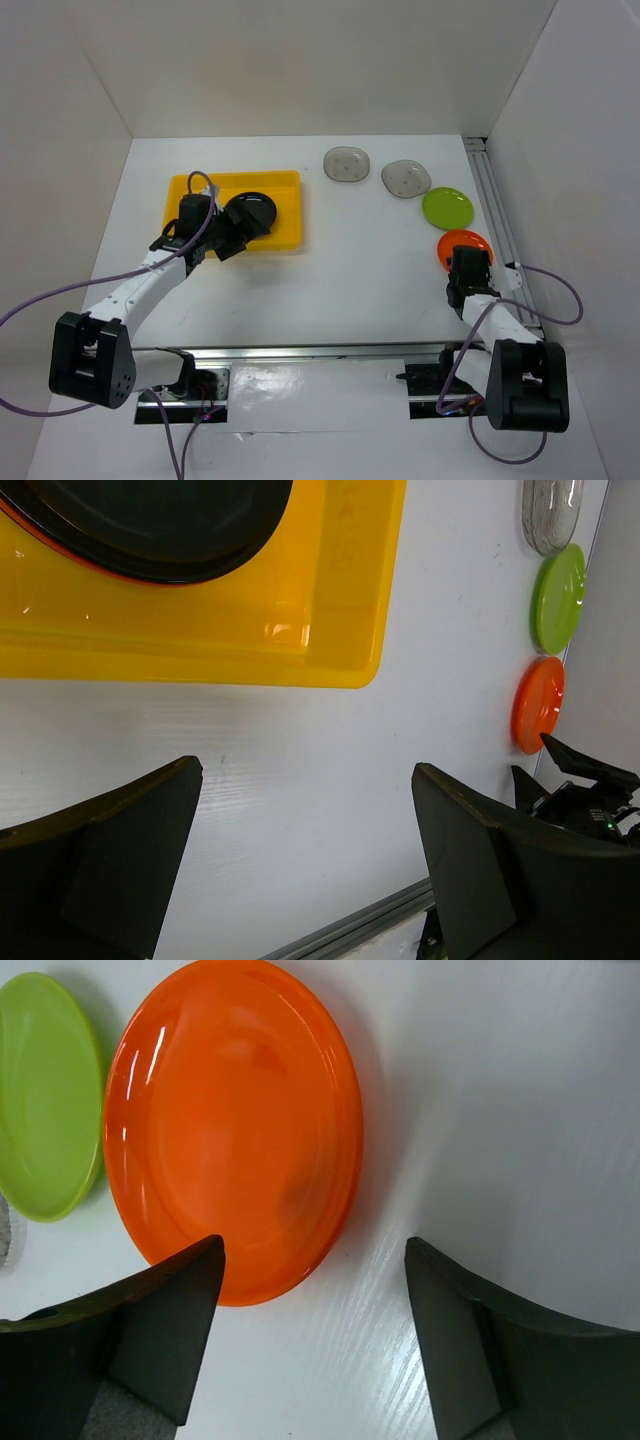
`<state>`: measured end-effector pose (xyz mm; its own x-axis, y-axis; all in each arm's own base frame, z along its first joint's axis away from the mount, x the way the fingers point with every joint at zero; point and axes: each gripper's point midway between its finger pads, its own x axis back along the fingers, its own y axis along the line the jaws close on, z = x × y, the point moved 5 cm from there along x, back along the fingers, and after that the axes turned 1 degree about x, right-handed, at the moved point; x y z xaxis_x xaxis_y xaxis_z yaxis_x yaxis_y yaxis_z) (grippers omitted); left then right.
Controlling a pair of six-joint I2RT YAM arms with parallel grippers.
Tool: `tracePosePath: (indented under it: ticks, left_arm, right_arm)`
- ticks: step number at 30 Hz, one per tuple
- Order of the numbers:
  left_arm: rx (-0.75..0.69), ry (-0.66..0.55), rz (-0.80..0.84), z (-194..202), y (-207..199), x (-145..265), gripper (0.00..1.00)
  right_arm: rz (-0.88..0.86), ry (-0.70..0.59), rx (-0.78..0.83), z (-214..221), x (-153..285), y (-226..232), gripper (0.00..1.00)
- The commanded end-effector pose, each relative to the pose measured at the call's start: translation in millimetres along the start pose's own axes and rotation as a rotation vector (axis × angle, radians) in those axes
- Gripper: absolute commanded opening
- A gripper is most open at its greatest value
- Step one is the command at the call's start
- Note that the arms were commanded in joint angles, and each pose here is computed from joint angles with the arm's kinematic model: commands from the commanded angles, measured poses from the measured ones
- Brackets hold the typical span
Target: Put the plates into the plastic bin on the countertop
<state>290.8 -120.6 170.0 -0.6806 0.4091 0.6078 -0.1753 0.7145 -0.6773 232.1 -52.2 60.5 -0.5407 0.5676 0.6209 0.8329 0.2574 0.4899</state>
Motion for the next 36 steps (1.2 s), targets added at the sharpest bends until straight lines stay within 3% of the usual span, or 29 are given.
tracePosePath:
  ticks: [1,17,19,21,24,26,31,32,36]
  left_arm:
    - [-0.043,-0.021,0.057,-2.9,-9.2,5.3,1.0]
    - [-0.038,-0.021,0.059,-4.4,-8.3,5.9,1.0]
    - [-0.038,-0.021,0.059,-4.4,-8.3,5.9,1.0]
    - [-0.038,-0.013,0.067,-3.4,-9.2,6.3,1.0]
    - [-0.047,-0.013,0.067,-3.4,-8.8,6.2,1.0]
    - [-0.047,-0.013,0.067,-3.4,-8.8,6.2,1.0]
    - [-0.045,0.001,0.068,0.0,-6.8,5.7,1.0]
    - [-0.045,0.001,0.068,0.0,-6.8,5.7,1.0]
    - [-0.048,-0.006,0.075,-0.8,-8.7,8.1,1.0]
  right_arm:
    - [0.088,0.056,0.002,10.9,-3.1,-18.1,0.79]
    - [0.143,0.109,0.04,19.4,-10.6,-15.6,0.43]
    - [0.142,0.11,0.049,19.4,-10.5,-16.0,0.43]
    - [0.132,0.116,0.044,20.0,-10.5,-13.8,0.35]
    - [0.138,0.113,0.048,18.0,-12.4,-13.1,0.34]
    - [0.137,0.113,0.057,18.0,-12.4,-13.5,0.22]
    - [0.145,0.132,0.054,19.5,-14.2,-13.2,0.11]
    - [0.149,0.143,0.057,21.0,-13.3,-14.4,0.0]
    - [0.117,0.143,0.051,15.1,-4.7,-9.9,0.0]
